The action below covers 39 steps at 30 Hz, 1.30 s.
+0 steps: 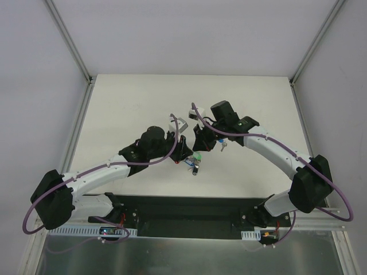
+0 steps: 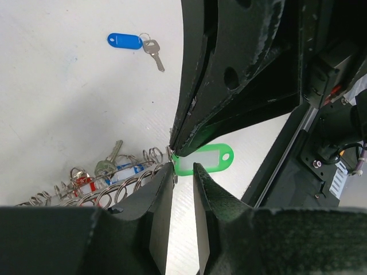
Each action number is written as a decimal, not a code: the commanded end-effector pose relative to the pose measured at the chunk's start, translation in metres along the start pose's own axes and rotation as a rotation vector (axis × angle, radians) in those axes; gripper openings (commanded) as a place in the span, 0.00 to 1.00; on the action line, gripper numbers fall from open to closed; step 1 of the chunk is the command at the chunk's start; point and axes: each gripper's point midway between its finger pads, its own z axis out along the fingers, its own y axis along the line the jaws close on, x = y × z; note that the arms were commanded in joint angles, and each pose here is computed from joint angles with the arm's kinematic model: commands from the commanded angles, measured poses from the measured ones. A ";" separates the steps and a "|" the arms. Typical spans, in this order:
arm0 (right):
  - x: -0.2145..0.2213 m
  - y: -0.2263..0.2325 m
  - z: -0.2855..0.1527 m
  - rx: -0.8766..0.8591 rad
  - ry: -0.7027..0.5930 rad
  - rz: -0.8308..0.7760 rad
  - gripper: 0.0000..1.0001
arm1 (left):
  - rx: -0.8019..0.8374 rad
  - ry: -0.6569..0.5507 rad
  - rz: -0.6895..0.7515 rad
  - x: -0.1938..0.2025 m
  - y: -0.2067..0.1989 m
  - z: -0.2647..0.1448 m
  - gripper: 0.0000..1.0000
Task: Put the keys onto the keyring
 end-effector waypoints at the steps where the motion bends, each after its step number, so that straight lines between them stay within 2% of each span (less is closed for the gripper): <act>1: -0.025 0.010 -0.012 -0.004 -0.066 -0.033 0.01 | 0.038 -0.021 -0.006 -0.016 -0.013 0.002 0.21; 7: -0.025 0.011 -0.012 -0.010 -0.068 -0.032 0.01 | -0.002 0.004 -0.012 -0.013 -0.005 0.004 0.25; 10: -0.025 0.011 -0.012 -0.012 -0.067 -0.032 0.01 | -0.020 0.003 -0.017 -0.012 -0.002 0.003 0.31; 23: -0.029 0.013 -0.009 -0.029 -0.079 -0.030 0.01 | -0.027 0.041 -0.007 -0.004 0.001 0.006 0.27; 31: -0.030 0.019 -0.007 -0.063 -0.082 -0.026 0.01 | 0.004 0.026 0.065 -0.011 -0.001 0.010 0.23; 37: -0.030 0.021 -0.004 -0.076 -0.082 -0.024 0.01 | 0.029 0.001 0.081 -0.013 -0.003 0.015 0.12; 39: -0.029 0.021 -0.004 -0.075 -0.080 -0.022 0.01 | 0.030 -0.004 0.084 -0.013 -0.003 0.015 0.03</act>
